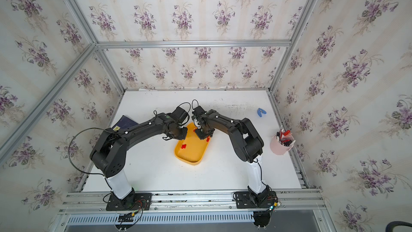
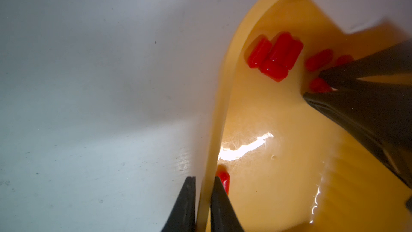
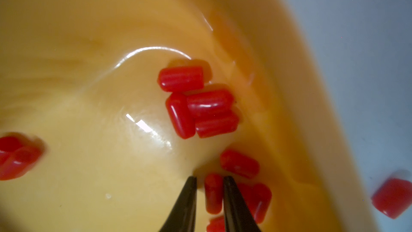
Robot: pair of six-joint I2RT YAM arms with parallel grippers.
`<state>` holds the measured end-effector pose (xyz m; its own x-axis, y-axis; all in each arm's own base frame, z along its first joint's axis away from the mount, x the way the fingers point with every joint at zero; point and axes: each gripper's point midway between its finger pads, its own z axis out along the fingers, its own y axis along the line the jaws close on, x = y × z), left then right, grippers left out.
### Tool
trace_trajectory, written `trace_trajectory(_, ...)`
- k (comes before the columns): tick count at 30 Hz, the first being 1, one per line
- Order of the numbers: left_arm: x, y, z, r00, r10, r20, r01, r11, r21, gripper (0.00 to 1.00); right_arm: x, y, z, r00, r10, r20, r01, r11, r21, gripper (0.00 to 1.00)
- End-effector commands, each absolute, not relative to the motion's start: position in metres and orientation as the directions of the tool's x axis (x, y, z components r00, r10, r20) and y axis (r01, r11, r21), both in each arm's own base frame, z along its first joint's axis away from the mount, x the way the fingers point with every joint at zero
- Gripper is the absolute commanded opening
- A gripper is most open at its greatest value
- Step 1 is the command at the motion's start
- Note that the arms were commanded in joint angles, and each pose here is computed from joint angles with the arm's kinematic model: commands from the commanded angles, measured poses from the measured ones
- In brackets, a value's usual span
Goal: Take the screw protection sleeves out of the storage box
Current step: Pick up the screw protection sleeve from the storage box.
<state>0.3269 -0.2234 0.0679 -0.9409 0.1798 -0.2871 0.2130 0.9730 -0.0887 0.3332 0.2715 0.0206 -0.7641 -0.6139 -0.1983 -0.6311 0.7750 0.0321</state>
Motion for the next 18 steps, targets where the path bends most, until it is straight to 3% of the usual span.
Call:
trace_trajectory(1, 0.327, -0.218, 0.068, -0.945, 0.173, -0.279, 0.198, 0.978, -0.067, 0.18, 0.329, 0.266, 0.018, -0.774, -0.611, -0.168, -0.623, 0.782, 0.024, 0.22)
trace_trajectory(9, 0.326, -0.217, 0.068, -0.945, 0.173, -0.277, 0.197, 0.978, -0.062, 0.19, 0.339, 0.278, 0.048, -0.774, -0.568, -0.280, -0.609, 0.789, 0.082, 0.20)
trace_trajectory(18, 0.327, -0.216, 0.069, -0.944, 0.176, -0.278, 0.199, 0.978, -0.056, 0.20, 0.343, 0.290, 0.104, -0.785, -0.429, -0.446, -0.579, 0.764, 0.286, 0.20)
